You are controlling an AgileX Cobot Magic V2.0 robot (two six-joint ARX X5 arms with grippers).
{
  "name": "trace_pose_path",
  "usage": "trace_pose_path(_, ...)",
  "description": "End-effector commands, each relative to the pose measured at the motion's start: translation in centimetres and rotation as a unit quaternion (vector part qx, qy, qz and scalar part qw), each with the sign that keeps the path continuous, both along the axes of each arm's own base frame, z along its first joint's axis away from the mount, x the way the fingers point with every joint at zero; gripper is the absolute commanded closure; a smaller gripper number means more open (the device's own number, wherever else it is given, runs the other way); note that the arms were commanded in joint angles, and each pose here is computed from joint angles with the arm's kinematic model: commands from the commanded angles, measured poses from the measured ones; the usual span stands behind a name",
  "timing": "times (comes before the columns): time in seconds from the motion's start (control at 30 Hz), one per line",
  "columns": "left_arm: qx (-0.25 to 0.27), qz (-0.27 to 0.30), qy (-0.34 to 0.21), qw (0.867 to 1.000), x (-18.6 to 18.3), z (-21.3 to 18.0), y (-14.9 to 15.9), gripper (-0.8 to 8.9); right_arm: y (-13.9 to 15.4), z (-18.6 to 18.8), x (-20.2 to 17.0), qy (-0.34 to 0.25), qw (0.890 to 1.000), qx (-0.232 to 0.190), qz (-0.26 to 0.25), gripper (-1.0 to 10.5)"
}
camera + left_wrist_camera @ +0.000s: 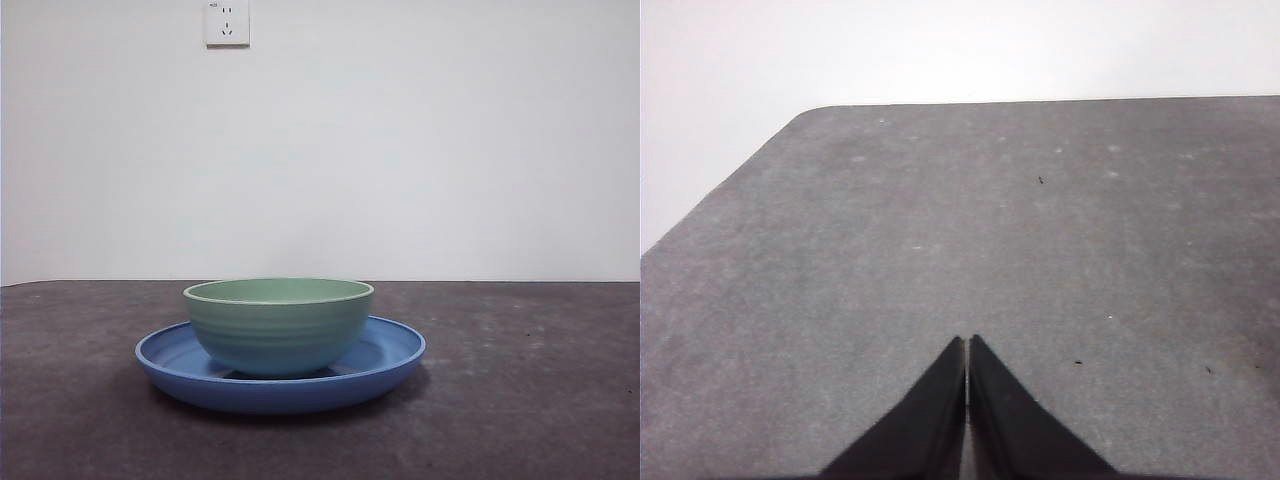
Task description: Place the green bowl on the blue plate
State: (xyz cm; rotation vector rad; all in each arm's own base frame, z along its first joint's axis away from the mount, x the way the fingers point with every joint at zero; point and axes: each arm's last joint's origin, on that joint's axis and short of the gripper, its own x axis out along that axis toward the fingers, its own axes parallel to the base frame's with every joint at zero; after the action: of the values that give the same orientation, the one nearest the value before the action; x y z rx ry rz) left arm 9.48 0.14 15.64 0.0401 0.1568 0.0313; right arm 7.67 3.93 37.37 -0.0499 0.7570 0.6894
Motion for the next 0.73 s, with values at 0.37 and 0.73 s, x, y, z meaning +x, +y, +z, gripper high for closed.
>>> trace_pose_path(0.37,-0.002,0.004,0.012,1.0,0.1,-0.7,0.0,8.07,0.1,0.5,0.0,-0.01,1.0,0.002,0.007,9.2)
trace_pose_path(0.73,-0.002,0.004,0.012,1.0,0.1,-0.7,0.0,8.07,-1.4,-0.7,-1.1,-0.08,0.995,0.038,-0.056,9.2)
